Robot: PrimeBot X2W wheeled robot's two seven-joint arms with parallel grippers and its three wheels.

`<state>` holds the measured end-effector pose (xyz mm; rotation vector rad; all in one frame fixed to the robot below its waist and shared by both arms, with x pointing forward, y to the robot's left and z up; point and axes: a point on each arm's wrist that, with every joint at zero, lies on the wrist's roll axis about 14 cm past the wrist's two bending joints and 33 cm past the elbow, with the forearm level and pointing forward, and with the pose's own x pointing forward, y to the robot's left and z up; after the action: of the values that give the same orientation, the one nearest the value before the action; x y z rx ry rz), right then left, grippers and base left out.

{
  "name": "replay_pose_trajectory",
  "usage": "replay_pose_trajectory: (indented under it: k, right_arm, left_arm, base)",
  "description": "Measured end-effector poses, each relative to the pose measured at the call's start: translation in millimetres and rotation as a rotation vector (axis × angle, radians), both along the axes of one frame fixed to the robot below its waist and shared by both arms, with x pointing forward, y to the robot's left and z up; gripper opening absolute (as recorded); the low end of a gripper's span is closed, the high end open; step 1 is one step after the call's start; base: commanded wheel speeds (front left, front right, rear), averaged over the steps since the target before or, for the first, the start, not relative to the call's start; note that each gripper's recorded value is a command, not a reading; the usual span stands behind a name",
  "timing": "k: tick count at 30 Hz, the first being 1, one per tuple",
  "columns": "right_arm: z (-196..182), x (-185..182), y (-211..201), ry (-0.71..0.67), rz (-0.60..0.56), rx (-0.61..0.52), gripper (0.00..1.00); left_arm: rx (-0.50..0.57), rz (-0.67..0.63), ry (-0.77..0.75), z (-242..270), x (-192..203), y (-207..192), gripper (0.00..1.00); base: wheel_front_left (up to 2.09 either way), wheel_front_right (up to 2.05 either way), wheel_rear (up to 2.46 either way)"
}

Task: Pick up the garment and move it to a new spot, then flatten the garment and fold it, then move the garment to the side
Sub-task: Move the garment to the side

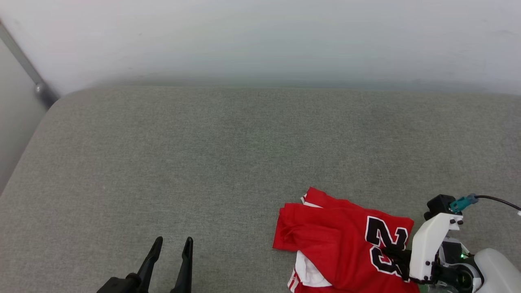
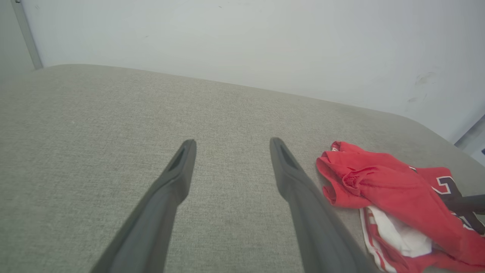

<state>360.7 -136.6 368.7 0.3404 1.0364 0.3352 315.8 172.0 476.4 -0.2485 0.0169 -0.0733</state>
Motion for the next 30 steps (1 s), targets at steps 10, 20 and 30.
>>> replay_pose_trajectory:
  k: [10, 20, 30]
  right_arm:
    - [7, -1, -17, -0.041, -0.038, -0.01, 0.0]
    - [21, -1, -65, -0.124, -0.136, -0.076, 0.0]
    - [49, -14, -121, -0.218, -0.234, -0.185, 0.0]
  left_arm:
    - [-0.005, -0.056, -0.004, 1, 9, -15, 1.0]
    - [-0.009, -0.173, -0.006, 0, 25, -50, 1.0]
    - [-0.034, -0.41, -0.038, 9, 58, -125, 1.0]
  base:
    - [0.0, 0.0, 0.0]
    - [0.0, 0.0, 0.0]
    - [0.0, 0.0, 0.0]
